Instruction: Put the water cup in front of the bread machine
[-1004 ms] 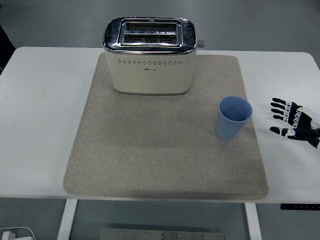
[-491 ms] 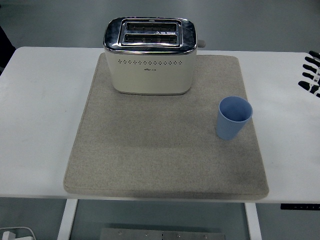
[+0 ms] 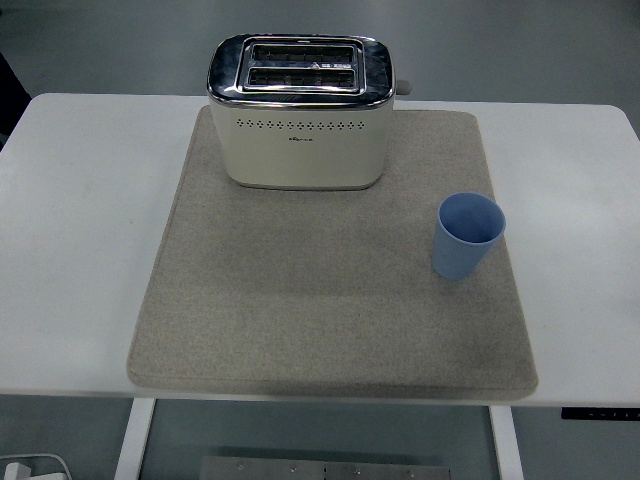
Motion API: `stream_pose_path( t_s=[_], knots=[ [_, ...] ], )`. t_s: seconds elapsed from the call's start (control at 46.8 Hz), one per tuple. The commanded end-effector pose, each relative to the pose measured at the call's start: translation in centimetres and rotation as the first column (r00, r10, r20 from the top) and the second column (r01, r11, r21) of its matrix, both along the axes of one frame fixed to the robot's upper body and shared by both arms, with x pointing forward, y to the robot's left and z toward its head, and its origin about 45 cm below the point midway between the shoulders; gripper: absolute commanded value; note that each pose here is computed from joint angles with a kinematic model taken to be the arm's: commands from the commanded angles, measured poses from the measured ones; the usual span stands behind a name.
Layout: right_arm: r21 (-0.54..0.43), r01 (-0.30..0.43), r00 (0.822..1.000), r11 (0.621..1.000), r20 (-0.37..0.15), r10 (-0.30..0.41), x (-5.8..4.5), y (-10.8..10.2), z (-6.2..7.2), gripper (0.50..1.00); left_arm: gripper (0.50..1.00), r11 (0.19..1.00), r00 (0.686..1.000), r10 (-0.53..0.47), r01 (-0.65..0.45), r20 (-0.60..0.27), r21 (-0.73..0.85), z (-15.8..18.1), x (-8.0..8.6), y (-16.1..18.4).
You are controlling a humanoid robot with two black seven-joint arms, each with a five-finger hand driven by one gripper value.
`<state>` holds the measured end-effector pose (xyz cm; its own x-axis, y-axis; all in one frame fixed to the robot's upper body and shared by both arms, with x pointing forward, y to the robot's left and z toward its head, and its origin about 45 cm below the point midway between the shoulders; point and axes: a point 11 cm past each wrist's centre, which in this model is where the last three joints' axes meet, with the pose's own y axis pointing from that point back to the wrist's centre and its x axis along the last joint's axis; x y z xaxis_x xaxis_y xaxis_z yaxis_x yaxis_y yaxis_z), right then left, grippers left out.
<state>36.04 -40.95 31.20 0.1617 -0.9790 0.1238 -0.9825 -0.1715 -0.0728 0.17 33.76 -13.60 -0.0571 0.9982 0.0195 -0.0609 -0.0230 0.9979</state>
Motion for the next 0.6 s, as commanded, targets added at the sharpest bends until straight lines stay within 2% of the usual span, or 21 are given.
stream_pose_path(
  t_s=[0.0,0.15,0.321,0.577],
  knots=[
    [-0.103,-0.050,0.999,0.993,-0.011,0.049,-0.8,0.1,-0.8,0.915,1.000,1.000,1.000,0.000,0.000,0.000,0.001,0.0,0.0,0.0],
    [-0.206,-0.124,0.991,0.971,-0.068,0.112,-2.4,0.6,-3.5,0.907,1.000,1.000,1.000,0.000,0.000,0.000,0.001,0.0,0.0,0.0],
    [-0.297,-0.223,0.972,0.928,-0.135,0.190,-4.4,1.8,-7.1,0.891,1.000,1.000,1.000,0.000,0.000,0.000,-0.001,0.0,0.0,0.0],
    [-0.323,-0.267,0.963,0.908,-0.133,0.236,-4.8,4.5,-9.6,0.893,1.000,1.000,1.000,0.000,0.000,0.000,-0.001,0.0,0.0,0.0]
  ],
)
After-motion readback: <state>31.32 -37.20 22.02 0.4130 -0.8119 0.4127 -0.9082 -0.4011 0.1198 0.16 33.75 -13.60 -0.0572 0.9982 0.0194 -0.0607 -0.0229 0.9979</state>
